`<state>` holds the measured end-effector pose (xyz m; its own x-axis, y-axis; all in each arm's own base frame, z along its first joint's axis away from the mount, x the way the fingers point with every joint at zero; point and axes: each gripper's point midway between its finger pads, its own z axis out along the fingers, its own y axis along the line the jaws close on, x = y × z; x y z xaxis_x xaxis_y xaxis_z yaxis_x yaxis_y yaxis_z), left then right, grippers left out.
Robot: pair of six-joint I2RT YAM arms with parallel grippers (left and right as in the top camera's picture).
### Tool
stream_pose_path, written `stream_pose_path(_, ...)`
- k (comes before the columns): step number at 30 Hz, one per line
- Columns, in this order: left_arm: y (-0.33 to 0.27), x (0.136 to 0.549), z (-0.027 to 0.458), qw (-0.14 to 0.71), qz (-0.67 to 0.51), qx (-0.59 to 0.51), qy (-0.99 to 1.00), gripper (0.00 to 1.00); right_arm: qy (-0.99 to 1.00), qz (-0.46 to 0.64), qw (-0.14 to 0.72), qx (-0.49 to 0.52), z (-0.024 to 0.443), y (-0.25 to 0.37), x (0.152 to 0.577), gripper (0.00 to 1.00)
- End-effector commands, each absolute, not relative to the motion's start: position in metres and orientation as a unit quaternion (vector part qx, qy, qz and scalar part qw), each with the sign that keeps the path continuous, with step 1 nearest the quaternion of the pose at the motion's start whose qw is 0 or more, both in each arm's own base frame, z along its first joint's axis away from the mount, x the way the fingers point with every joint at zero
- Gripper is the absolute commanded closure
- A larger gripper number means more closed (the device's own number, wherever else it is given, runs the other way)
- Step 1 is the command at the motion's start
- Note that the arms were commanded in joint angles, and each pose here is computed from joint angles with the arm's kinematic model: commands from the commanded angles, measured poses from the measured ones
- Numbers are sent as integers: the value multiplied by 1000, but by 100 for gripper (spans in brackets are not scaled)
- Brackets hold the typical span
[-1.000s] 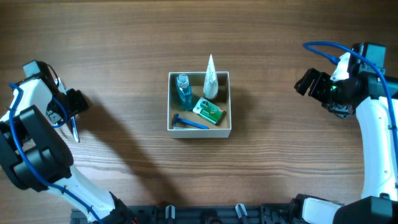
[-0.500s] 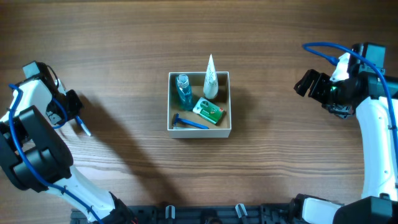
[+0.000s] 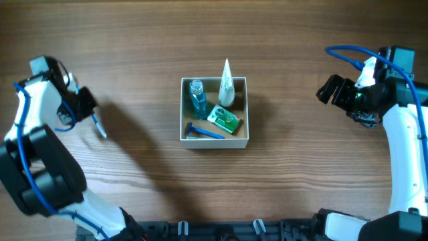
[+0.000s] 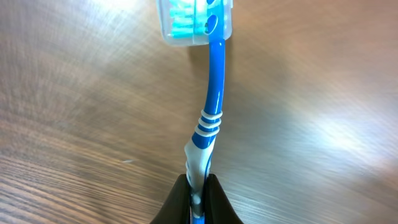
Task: Pack container
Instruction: 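Drop the toothbrush into the box with the left gripper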
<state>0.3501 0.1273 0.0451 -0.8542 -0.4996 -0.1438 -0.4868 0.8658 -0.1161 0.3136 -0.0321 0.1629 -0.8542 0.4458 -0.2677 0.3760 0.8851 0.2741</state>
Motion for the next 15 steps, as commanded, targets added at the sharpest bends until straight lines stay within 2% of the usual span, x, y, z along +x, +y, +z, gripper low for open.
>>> stream_pose_path(1,49,380,146,215,-64,-110,968,96,959,99,165,207,162,-35,315,0)
stream_pose_path(3,8,376,174,248,-62,-10,967,96,959,99,165,207,162,-35,315,0)
stream_pose_path(5,-50,361,200,275,-59,144,949,96,959,99,167,207,162,-35,315,0)
stream_pose_path(8,-127,324,211,274,-61,352,893,96,959,99,167,207,162,-35,316,0)
stream_pose_path(11,-174,292,206,254,-52,478,839,96,960,96,167,204,162,-36,315,0)
stream_pose_path(15,-201,270,204,246,-51,558,791,96,960,96,169,203,163,-36,316,0)
